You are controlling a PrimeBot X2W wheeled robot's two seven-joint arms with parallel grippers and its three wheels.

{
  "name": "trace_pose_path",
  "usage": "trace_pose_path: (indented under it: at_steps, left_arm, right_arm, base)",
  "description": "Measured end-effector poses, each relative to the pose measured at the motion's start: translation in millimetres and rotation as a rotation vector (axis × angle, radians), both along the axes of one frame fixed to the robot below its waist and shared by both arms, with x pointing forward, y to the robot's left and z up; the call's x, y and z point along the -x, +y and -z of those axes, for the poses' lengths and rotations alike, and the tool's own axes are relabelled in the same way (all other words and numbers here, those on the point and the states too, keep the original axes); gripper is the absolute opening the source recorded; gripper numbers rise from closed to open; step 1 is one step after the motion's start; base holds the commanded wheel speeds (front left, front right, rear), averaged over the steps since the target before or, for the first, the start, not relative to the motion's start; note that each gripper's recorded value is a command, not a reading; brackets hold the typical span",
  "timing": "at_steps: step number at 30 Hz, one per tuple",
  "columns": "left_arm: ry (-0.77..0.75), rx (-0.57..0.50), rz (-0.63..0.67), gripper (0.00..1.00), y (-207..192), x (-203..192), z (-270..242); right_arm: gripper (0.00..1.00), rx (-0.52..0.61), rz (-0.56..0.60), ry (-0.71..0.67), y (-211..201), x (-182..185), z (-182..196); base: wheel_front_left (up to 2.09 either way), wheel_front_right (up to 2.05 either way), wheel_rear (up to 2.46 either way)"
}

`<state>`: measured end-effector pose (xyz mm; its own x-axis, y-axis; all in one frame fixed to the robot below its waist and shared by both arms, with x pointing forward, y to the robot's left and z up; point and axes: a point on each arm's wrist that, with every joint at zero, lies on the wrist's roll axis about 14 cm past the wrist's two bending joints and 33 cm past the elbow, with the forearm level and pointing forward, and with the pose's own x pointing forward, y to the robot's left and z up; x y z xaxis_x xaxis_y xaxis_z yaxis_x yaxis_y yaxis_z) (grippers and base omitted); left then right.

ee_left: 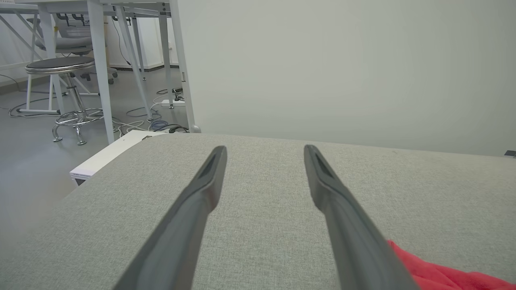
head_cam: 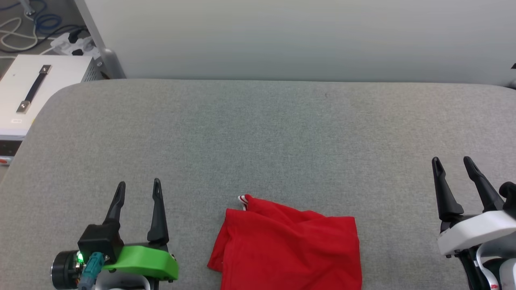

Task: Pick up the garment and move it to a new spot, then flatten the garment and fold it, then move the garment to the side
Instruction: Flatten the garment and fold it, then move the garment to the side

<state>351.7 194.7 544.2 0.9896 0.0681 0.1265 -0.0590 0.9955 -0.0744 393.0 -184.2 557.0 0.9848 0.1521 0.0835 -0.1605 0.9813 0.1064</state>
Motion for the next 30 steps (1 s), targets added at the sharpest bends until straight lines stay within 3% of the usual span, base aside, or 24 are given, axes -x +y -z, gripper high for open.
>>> trace_pose_path:
  at_steps: [14, 24, 30]
  left_arm:
    - [0.011, -0.006, 0.029, 1.0, -1.9, 13.5, 6.1]
    - [0.025, -0.007, 0.041, 1.0, -3.3, 11.0, 11.2]
    - [0.03, 0.002, 0.041, 1.0, -3.9, 9.4, 13.4]
  right_arm:
    - [1.0, 0.041, 0.041, -0.002, -3.1, 43.5, -3.7]
    - [1.0, 0.029, 0.053, 0.009, -4.3, 47.1, -3.0]
    - [1.0, 0.03, 0.045, 0.096, -8.1, 44.7, 11.0]
  base:
    - [0.0, 0.0, 0.0]
    - [0.0, 0.0, 0.0]
    - [0.0, 0.0, 0.0]
